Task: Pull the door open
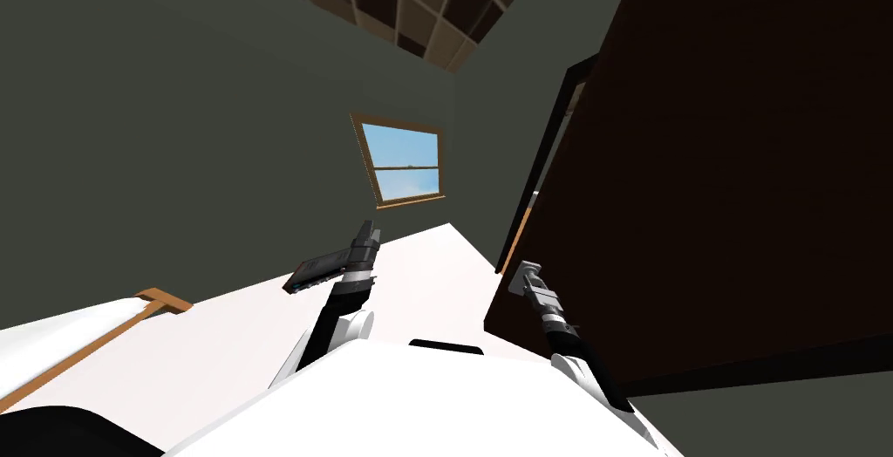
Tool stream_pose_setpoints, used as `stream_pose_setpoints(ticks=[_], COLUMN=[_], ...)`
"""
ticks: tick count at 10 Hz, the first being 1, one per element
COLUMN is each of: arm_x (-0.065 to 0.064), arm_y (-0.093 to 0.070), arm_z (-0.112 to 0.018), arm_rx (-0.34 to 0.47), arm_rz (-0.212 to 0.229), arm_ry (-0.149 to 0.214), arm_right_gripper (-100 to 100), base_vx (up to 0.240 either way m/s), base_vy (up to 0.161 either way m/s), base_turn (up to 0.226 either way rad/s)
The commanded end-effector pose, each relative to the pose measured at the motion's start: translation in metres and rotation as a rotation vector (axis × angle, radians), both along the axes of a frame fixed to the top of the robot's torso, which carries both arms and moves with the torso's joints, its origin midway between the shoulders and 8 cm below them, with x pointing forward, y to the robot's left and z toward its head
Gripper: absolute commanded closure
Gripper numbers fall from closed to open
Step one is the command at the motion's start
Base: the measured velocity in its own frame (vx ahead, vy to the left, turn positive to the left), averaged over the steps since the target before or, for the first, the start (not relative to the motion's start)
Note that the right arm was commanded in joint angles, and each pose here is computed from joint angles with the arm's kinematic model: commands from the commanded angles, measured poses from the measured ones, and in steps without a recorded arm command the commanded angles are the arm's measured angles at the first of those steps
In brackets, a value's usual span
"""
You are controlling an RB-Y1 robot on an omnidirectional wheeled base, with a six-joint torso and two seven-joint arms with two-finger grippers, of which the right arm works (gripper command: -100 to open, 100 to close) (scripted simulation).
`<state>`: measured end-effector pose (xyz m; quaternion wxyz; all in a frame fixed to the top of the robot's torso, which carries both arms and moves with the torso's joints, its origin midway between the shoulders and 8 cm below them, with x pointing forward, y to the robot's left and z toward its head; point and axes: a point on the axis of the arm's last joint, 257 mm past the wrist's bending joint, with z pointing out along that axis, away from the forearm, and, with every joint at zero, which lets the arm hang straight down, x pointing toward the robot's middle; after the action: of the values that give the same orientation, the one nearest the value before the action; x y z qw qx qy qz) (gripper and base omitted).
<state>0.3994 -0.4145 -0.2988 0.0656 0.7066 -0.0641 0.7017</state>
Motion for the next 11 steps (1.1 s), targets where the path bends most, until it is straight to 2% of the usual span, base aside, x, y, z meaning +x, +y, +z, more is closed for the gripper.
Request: stream_pose_setpoints(ticks=[1,3,11], arm_x=[-0.0012,-0.0031,-0.0094], arm_y=[0.0011,0.0035,0.0074], arm_z=[0.0024,-0.0021,0.0022], arm_rx=[0.001,0.002,0.001], arm_rz=[0.010,0.019,0.068], arm_ry=[-0.006,0.004,-0.006], arm_right_gripper=[100,100,100], base_vx=[-0.207,-0.119,-0.211], base_vy=[-0.049,-0.032,-0.042], base_turn=[0.111,0.074,0.133])
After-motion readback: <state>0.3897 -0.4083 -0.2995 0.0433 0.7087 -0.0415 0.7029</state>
